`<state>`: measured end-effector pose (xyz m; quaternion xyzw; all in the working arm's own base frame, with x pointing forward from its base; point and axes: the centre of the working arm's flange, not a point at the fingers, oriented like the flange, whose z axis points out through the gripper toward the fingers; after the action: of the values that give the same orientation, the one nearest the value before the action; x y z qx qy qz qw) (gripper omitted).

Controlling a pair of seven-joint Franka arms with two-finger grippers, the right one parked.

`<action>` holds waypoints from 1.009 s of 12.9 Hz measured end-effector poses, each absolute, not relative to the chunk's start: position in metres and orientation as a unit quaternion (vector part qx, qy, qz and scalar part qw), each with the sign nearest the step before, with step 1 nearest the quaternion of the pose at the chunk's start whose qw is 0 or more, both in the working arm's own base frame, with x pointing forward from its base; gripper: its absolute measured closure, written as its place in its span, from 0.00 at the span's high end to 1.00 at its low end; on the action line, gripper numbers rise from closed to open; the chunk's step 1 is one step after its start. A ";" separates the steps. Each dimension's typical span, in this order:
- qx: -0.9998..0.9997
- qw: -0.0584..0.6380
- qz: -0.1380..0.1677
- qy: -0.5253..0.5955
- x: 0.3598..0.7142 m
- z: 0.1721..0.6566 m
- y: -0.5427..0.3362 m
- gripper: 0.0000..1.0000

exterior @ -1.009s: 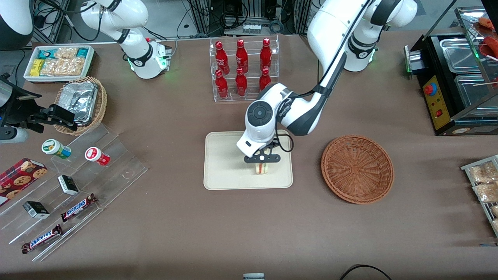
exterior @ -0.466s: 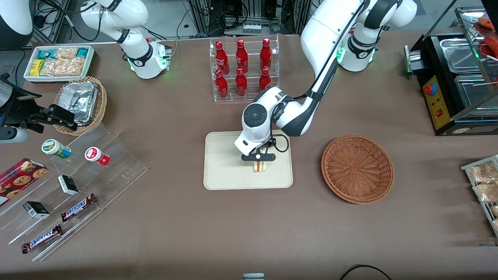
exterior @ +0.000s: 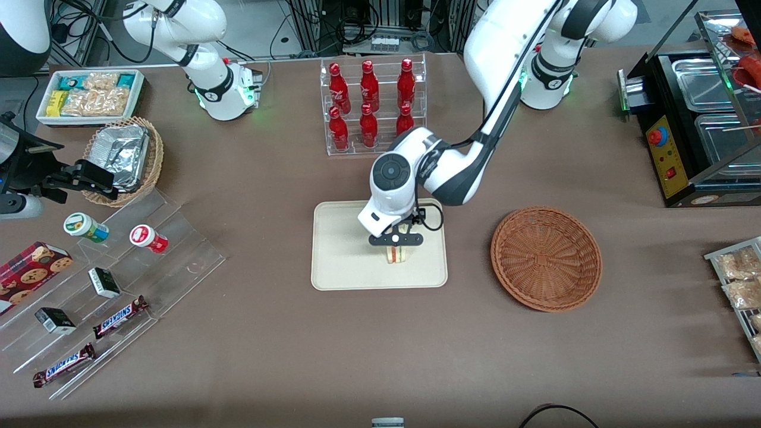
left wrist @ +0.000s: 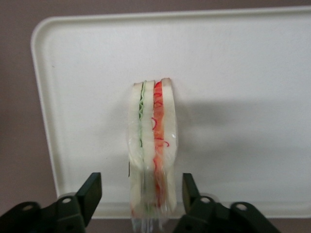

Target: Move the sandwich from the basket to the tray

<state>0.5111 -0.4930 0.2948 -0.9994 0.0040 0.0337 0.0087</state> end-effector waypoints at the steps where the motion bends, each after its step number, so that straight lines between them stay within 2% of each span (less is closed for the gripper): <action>1: -1.000 0.003 0.028 0.001 0.514 0.323 -0.489 0.92; 2: -1.000 -0.002 0.021 -0.005 0.518 0.354 -0.481 0.99; 3: -1.000 -0.008 0.015 -0.011 0.522 0.386 -0.470 1.00; 5: -1.000 -0.011 0.013 -0.023 0.522 0.440 -0.447 1.00; 8: -0.999 -0.010 0.007 -0.049 0.531 0.498 -0.400 1.00; 13: -1.000 -0.003 0.015 -0.015 0.553 0.581 -0.265 1.00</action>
<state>0.5527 -0.2652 0.5811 -0.9998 -0.0152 0.0150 -0.0030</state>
